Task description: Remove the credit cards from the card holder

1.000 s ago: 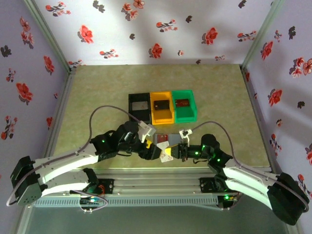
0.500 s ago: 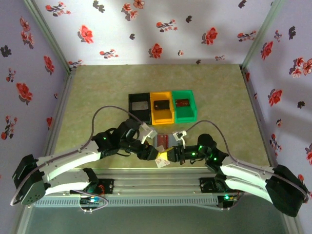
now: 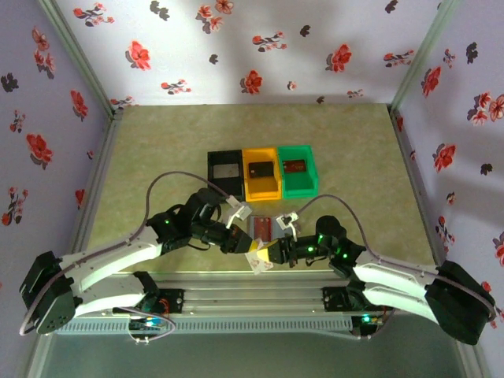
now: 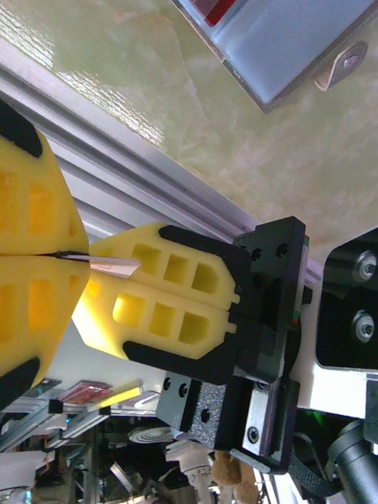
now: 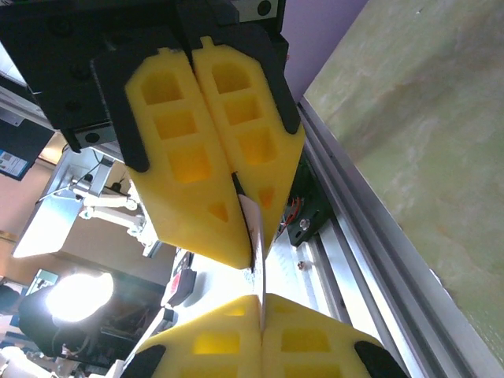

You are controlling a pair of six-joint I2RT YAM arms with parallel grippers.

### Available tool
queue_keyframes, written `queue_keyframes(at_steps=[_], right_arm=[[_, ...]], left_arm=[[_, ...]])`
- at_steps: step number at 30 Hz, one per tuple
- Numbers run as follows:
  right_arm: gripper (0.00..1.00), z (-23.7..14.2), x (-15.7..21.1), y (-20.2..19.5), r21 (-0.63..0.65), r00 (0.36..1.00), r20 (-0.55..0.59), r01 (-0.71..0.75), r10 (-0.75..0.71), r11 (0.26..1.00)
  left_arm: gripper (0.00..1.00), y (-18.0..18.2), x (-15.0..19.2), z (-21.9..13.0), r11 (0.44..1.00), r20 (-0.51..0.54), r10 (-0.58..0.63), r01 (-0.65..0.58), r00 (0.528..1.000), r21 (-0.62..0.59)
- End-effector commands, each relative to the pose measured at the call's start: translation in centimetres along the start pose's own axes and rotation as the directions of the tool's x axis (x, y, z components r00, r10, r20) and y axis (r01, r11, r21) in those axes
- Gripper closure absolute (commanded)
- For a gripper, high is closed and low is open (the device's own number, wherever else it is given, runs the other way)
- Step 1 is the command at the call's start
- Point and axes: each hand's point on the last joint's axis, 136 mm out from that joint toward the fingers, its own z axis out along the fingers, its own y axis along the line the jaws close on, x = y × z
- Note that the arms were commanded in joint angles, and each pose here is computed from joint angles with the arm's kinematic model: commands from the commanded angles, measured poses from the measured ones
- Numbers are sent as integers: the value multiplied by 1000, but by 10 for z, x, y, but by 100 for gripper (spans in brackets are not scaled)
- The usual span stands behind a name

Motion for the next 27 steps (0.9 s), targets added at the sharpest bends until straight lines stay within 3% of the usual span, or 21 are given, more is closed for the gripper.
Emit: queue_keyframes(at_steps=[1,2,8,14,20,27], right_arm=[[100,2,-11,12,-17,997,18,73,-72,997],[97,2,-11,9,1,997,18,70,-70,998],[51,-11,-20,-7,143,991,82,89,-102,986],[24,-48,-42,-22,271,951,284,38,-118,962],[22,-55,-51,-8,192,921,374,39,-110,981],[22,-49,-65,6,126,899,427,47,-97,991]], left_arm=[[100,-9,-1,-1,998,9,-4,4,1000,56],[100,-10,-2,-2,998,10,-5,5,1000,60],[100,-5,-5,-9,999,45,-23,21,999,48],[100,19,-28,-34,992,260,-72,96,963,-80],[100,25,-56,-71,973,530,-128,209,838,-95],[100,21,-68,-67,968,602,-221,246,767,41]])
